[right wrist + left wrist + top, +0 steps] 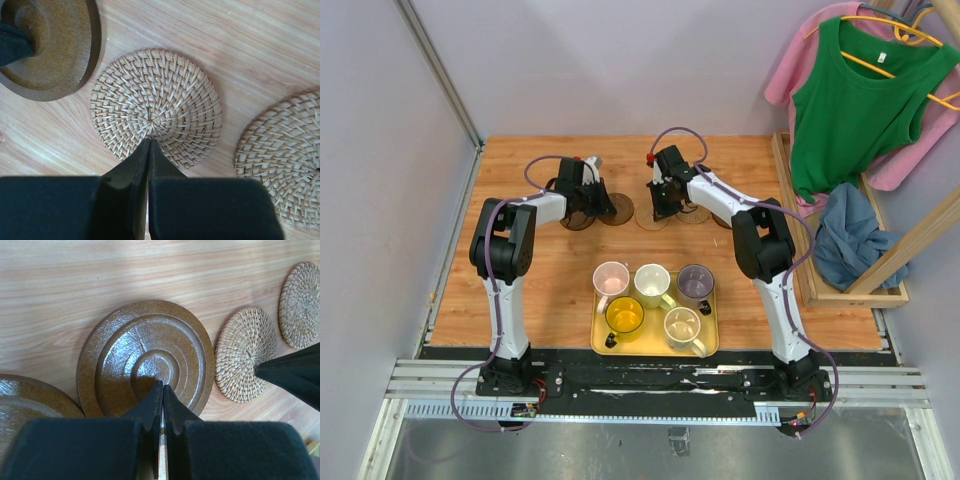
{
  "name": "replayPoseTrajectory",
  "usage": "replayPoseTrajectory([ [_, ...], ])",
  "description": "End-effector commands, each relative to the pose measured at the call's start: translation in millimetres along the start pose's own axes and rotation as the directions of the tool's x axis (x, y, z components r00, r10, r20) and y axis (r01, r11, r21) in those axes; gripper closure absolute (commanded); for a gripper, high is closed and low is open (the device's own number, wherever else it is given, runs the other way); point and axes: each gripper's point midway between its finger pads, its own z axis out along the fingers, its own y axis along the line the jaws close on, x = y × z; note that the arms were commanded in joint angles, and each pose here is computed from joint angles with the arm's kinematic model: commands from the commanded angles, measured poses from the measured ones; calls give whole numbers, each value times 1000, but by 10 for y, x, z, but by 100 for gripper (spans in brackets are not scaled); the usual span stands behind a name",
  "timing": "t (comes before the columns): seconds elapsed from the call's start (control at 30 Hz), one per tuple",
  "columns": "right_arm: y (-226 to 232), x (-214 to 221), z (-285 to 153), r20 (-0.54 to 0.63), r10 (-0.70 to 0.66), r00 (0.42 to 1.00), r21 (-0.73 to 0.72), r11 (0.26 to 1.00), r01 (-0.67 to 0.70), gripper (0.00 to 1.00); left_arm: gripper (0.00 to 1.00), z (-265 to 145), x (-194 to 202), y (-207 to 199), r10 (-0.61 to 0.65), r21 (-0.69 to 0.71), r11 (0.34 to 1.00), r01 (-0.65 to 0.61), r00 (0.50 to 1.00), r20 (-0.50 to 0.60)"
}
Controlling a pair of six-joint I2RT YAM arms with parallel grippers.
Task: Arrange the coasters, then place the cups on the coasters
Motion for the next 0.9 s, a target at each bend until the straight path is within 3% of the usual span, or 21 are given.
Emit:
replayPoseTrajectory([
  [0.0, -129, 188, -19, -86, -12, 996, 93, 995, 20, 99, 97, -13, 99, -6, 14, 29, 999, -13, 1000, -28],
  [0.57, -227, 98, 218, -102, -2, 995, 90, 996, 11, 99, 99, 134, 320, -121, 18, 67, 998, -12, 996, -88],
  [0.87, -196, -119, -59, -35, -43, 998, 103, 994, 47, 98, 99, 90, -30, -250, 42, 76, 996, -40, 999, -19],
])
